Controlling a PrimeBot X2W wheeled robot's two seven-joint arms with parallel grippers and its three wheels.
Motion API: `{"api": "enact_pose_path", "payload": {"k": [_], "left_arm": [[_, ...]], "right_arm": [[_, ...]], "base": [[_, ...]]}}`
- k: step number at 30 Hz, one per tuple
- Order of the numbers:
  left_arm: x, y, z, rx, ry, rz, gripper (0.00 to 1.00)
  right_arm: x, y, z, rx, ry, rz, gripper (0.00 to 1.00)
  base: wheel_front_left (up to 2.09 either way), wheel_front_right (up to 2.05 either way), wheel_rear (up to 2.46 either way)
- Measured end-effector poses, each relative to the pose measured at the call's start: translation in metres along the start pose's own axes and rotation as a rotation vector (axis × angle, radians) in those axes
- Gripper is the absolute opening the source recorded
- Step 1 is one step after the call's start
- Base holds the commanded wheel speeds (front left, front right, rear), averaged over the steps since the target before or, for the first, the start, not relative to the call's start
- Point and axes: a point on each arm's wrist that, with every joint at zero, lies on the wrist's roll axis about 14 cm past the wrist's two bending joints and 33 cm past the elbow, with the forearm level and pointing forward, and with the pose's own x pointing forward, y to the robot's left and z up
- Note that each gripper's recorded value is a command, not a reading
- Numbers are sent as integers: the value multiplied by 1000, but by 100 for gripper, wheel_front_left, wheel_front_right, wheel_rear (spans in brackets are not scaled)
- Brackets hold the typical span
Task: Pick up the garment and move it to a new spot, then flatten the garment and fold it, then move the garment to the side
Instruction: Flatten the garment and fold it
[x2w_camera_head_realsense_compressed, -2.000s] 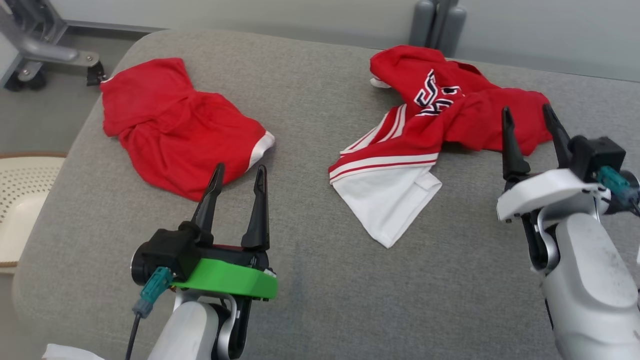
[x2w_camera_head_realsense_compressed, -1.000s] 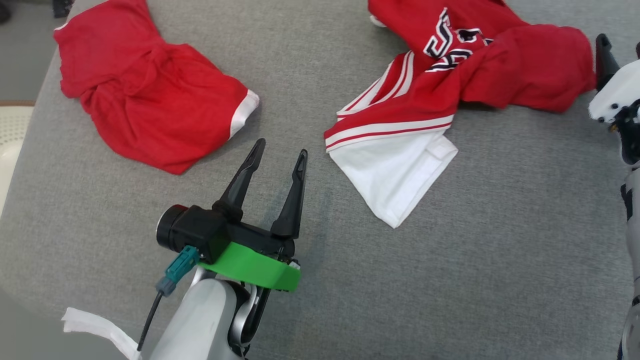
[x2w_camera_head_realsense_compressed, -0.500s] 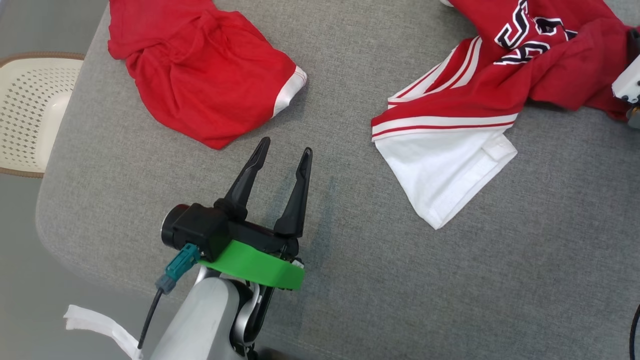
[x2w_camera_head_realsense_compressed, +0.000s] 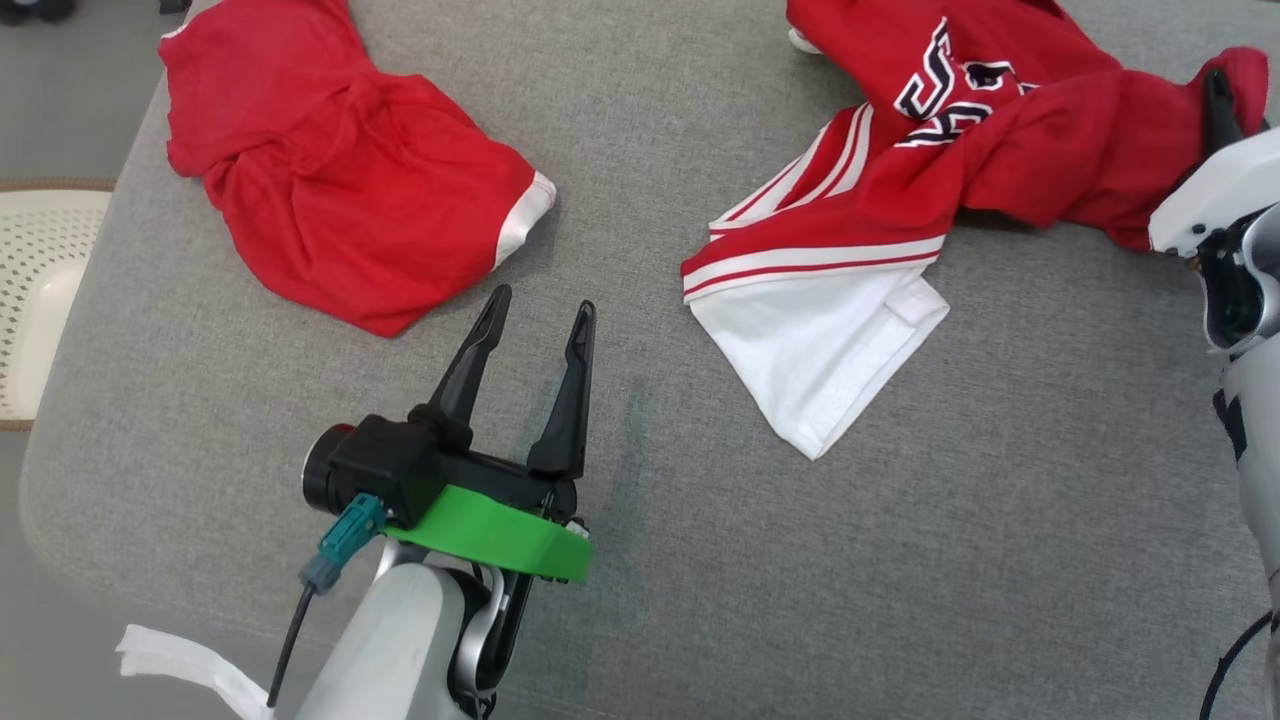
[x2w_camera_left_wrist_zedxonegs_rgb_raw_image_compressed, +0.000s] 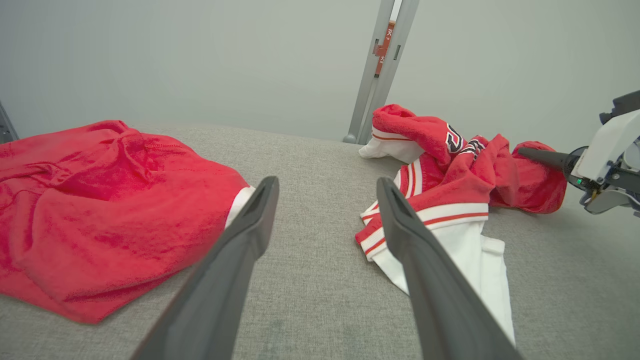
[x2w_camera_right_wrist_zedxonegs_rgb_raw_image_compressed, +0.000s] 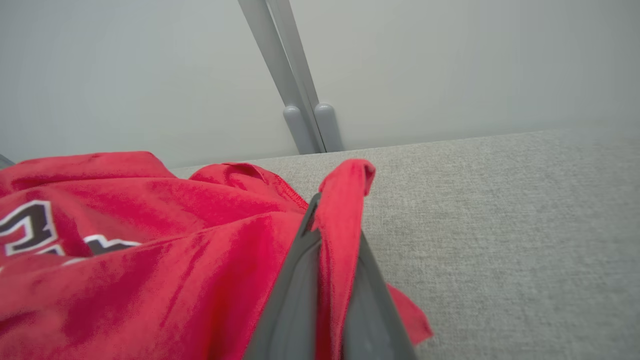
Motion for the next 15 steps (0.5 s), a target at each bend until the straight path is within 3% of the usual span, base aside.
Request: {"api": "enact_pose_path", "payload": {"k": [10, 15], "left_arm": [[-8, -13, 8, -24, -25, -19, 100], [-7, -14, 23, -32, -73, -13, 100]], "right_arm": [[-78, 8, 22, -84, -190, 123, 0], [-121, -2, 17, -268, -169, 184, 0]], "base": [[0, 0, 0], [0, 0, 0]]}}
